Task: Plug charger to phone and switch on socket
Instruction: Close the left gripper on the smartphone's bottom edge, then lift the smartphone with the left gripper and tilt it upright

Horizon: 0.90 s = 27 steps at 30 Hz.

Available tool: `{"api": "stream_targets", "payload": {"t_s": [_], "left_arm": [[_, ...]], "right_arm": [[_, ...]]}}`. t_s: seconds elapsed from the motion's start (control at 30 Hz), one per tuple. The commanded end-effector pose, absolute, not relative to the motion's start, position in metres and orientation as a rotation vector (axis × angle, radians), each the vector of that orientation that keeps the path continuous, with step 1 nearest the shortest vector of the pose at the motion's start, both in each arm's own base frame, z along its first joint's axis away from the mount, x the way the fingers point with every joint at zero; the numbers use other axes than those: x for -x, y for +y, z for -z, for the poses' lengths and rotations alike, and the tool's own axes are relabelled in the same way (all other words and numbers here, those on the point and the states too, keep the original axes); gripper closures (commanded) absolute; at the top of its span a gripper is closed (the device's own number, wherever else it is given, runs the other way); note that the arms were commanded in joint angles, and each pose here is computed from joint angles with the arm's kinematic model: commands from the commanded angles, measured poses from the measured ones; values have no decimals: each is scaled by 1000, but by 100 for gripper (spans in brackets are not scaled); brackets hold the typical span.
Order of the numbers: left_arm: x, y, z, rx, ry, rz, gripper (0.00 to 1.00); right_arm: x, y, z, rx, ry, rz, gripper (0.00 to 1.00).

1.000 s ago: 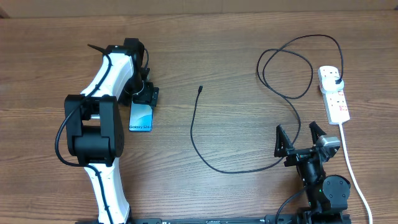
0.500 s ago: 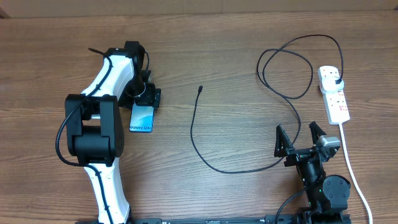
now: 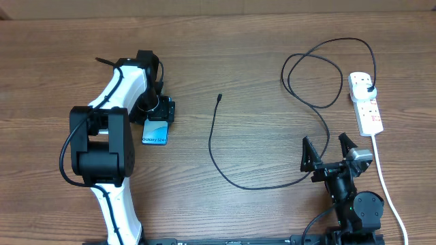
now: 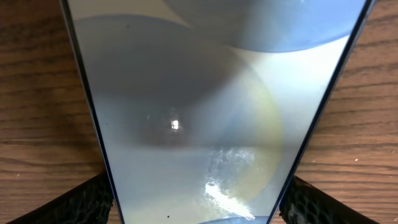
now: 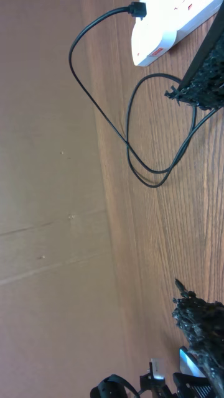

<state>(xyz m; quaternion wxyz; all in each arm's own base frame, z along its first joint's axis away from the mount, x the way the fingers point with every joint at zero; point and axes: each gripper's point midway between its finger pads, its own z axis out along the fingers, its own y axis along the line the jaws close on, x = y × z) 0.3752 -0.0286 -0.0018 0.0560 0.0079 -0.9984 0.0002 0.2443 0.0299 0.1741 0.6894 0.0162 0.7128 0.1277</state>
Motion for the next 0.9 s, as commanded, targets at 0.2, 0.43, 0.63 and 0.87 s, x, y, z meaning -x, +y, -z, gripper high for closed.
{"api": "stream_targets", "payload": {"t_s": [0.2, 0.43, 0.63, 0.87], "left_arm": [[-354, -39, 32, -182, -2928, -77, 15], [-354, -39, 32, -351, -2912, -60, 20], [-349, -45, 30, -608, -2835, -68, 21], [-349, -57, 29, -791, -2764, -147, 23]], "right_arm": [[-244, 29, -172, -35, 1591, -284, 0], [-244, 29, -172, -35, 1591, -284, 0], [-244, 29, -172, -35, 1591, -284, 0], [-244, 29, -172, -35, 1591, -284, 0]]}}
